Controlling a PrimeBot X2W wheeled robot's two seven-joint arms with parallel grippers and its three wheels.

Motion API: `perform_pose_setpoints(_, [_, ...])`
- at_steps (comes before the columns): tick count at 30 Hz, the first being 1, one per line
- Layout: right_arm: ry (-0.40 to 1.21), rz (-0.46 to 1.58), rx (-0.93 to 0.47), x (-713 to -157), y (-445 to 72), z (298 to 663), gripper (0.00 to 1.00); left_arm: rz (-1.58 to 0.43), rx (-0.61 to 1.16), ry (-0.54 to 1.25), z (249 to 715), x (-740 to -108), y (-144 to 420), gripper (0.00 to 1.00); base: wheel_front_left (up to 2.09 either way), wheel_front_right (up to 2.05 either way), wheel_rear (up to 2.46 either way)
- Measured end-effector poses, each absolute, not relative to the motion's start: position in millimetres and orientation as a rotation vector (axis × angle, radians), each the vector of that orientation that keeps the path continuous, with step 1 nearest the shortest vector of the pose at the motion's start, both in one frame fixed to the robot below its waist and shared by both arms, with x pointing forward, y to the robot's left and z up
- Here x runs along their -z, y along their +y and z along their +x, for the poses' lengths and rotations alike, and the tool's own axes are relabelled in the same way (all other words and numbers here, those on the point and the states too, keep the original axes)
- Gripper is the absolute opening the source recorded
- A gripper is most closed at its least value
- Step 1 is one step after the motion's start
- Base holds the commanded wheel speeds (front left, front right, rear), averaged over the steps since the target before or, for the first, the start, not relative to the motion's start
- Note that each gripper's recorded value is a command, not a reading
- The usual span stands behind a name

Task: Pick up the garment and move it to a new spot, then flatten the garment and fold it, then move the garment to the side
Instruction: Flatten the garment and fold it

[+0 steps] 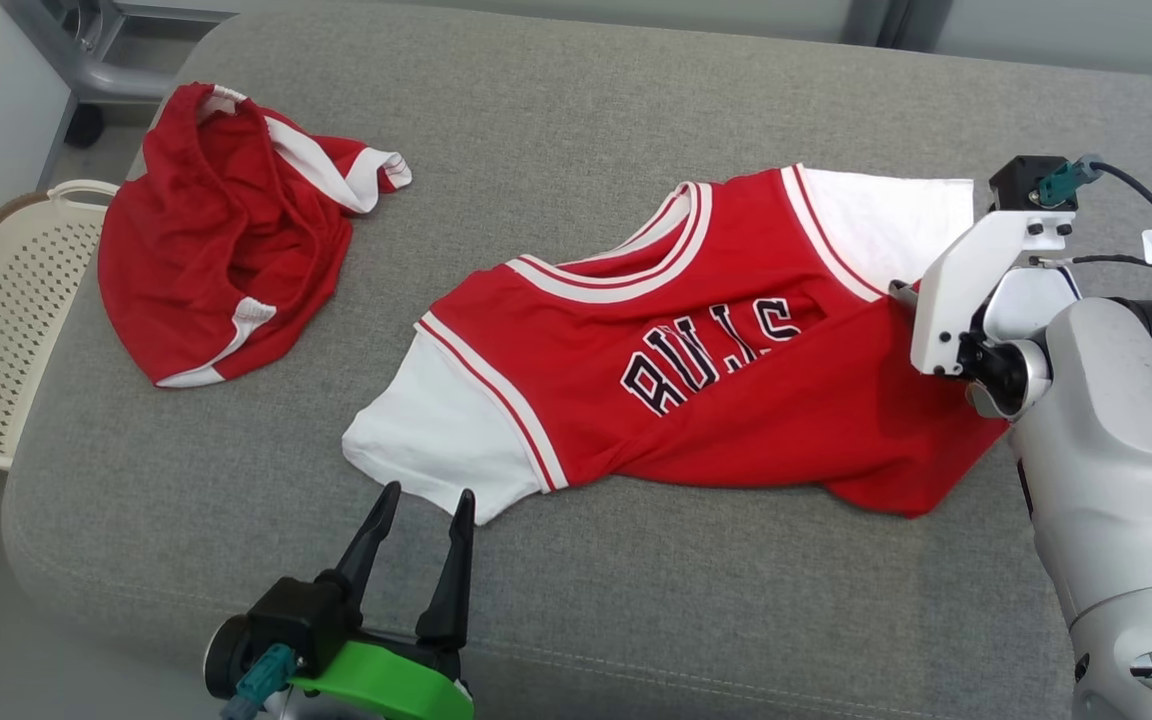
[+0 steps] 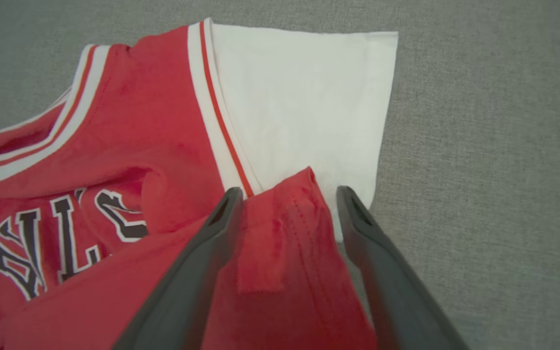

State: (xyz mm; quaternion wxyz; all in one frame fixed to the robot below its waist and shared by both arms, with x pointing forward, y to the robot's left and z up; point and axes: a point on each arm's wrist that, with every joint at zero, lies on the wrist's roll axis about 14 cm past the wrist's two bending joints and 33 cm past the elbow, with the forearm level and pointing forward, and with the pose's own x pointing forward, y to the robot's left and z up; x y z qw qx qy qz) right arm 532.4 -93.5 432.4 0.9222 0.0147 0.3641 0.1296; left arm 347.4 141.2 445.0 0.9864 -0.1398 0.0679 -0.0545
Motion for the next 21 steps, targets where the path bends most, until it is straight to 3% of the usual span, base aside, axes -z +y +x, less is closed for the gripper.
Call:
perform_pose_setpoints(1, [0.749,0.028,-0.268,-431.8,-92.9,532.5,0.89,-0.279,0.106,0.138,347.3,-444.6,141.8,1.0,0.0,0.0,0.0])
perform_pose_setpoints(2, [0.75,0.025,-0.27,-431.1,-92.4,532.6,0.51,-0.278,0.105,0.139,347.2,-444.2,142.5,1.0,0.0,0.0,0.0])
perform_pose_setpoints(4, [0.748,0.021,-0.272,-430.7,-91.9,533.4,0.0,-0.278,0.103,0.14,347.3,-443.9,142.9,1.0,0.0,0.0,0.0])
perform_pose_setpoints(14, [0.638,0.002,-0.299,-459.4,-86.0,539.7,0.0,-0.279,0.11,0.128,351.2,-447.8,140.5,1.0,0.0,0.0,0.0])
perform_pose_setpoints(21, [0.626,0.019,-0.308,-457.0,-103.8,506.3,0.0,-0.276,0.123,0.122,353.6,-450.1,137.2,1.0,0.0,0.0,0.0])
